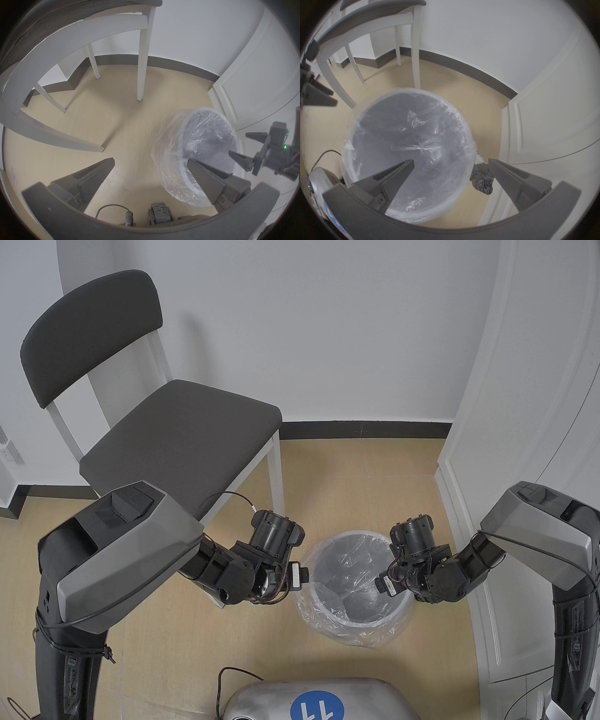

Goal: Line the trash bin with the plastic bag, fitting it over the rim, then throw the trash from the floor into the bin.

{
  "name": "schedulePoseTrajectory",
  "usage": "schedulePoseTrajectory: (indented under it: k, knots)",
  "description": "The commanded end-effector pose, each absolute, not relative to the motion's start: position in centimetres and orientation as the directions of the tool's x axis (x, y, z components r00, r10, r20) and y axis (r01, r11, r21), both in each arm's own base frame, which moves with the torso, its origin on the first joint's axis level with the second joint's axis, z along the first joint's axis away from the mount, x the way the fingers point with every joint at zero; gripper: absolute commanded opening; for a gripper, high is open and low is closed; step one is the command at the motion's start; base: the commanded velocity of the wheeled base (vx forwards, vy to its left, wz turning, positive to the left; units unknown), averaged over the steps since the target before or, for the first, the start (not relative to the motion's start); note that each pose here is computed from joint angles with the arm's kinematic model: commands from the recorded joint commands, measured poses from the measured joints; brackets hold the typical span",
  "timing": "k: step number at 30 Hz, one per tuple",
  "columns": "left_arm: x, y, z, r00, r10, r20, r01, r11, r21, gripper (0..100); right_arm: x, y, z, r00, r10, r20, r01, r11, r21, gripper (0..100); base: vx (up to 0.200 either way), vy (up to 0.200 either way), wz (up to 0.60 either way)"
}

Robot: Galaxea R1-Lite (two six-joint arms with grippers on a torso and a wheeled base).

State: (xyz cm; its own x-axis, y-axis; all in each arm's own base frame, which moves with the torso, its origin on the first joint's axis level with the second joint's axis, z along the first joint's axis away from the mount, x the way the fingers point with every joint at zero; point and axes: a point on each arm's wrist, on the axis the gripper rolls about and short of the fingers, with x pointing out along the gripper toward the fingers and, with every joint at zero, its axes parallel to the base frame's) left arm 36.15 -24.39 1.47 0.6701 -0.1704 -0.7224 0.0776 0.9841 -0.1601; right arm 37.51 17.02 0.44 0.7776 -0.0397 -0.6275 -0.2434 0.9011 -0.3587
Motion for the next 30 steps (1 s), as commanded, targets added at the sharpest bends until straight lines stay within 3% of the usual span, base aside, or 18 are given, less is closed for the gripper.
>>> schedulePoseTrajectory:
  k: [1, 30]
  knots:
    - [36.1, -24.3, 2.0, 0.677, -0.173, -0.716, 0.077, 0.983, -0.165, 100, 37.5, 16.8, -1.1, 0.756, -0.067, -0.651, -0.244, 0.894, -0.376, 100, 0.0, 0.0, 0.0]
    - [35.8, -24.3, 1.9, 0.691, -0.188, -0.698, 0.086, 0.98, -0.179, 100, 32.8, 11.8, 0.4, 0.706, -0.142, -0.694, -0.227, 0.883, -0.412, 100, 0.0, 0.0, 0.0]
